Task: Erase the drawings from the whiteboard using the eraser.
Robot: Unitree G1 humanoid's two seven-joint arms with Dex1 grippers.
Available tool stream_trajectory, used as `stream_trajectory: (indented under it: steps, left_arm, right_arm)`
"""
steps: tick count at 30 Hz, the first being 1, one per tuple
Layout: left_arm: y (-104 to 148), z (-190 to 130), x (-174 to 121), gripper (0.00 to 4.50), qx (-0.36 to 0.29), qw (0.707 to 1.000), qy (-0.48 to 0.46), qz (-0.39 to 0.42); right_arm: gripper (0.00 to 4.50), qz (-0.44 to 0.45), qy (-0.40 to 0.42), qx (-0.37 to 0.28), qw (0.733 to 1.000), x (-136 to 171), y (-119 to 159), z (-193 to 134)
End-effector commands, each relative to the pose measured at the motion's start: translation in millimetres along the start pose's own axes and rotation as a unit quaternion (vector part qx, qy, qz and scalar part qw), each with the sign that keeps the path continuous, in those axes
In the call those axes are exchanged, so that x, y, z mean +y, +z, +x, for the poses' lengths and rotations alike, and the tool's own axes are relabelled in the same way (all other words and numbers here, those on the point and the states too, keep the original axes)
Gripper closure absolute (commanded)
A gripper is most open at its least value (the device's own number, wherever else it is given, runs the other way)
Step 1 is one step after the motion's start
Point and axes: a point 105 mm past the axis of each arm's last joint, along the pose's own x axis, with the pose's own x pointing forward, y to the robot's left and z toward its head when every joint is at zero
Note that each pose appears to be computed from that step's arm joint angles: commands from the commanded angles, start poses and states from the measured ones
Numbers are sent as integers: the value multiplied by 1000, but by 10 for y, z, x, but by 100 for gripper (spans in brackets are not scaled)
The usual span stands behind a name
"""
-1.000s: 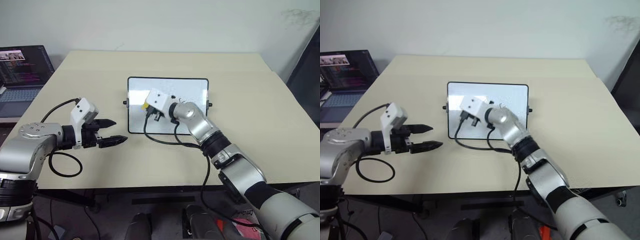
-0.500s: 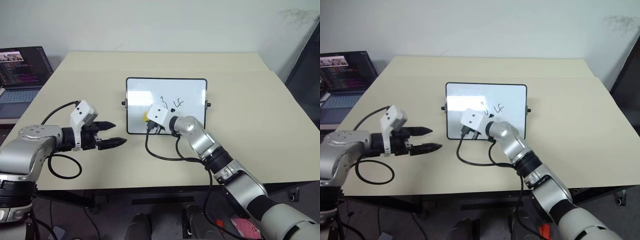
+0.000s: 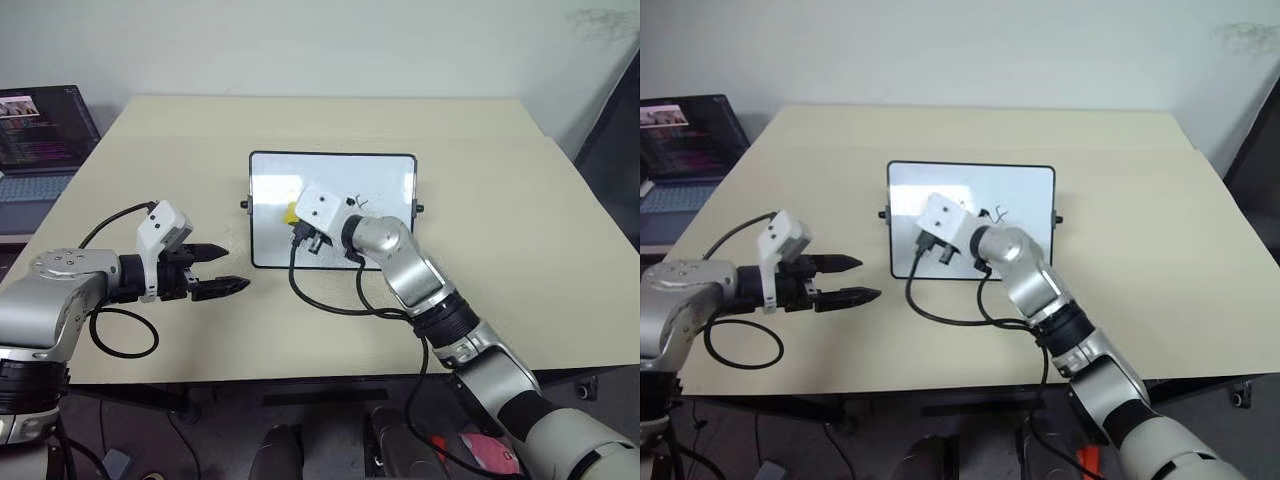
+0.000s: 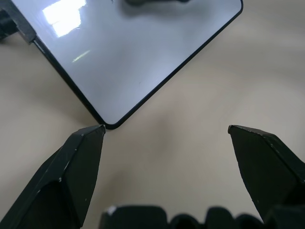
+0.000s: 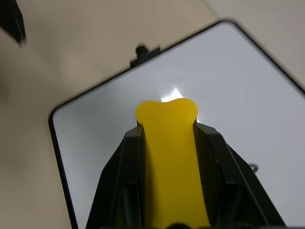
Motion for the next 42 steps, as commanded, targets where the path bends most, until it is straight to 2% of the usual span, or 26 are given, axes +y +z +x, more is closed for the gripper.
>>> stream_trajectory:
  steps: [1, 6, 10, 15, 18, 21, 24, 27, 31, 37, 42]
  left_arm:
    - [139, -45, 13, 0, -11, 1000, 1, 27]
    - [252, -18, -47, 0, -31, 998, -18, 42]
    - [253, 16, -131, 0, -24, 997, -36, 58]
    - [205, 22, -137, 0, -14, 997, -33, 74]
    - [235, 22, -92, 0, -28, 997, -17, 74]
    - [256, 42, -82, 0, -52, 997, -8, 59]
    - [219, 47, -72, 0, -61, 997, 0, 43]
    - [186, 55, -85, 0, -63, 997, 0, 38]
    - [240, 107, -86, 0, -68, 997, -5, 41]
    - [284, 210, -76, 0, -62, 997, -13, 42]
    - [336, 259, -77, 0, -63, 997, -17, 44]
  right_arm:
    - [338, 5, -26, -71, 997, -118, 336, -207]
    - [338, 14, -65, -78, 995, -204, 260, -510]
    - [338, 8, -100, -72, 992, -270, 180, -757]
    - [338, -12, -99, -73, 992, -198, 109, -1008]
    - [338, 7, -106, -69, 992, -151, -51, -1199]
    - [338, 40, -126, -43, 990, -45, -381, -1391]
    - [338, 53, -134, -35, 989, 33, -505, -1461]
    - [338, 64, -147, -36, 986, 63, -527, -1457]
    - [338, 47, -147, -54, 987, -25, -399, -1309]
    - [338, -7, -131, -53, 990, -295, -205, -881]
    - [338, -32, -133, -26, 990, -526, -188, -573]
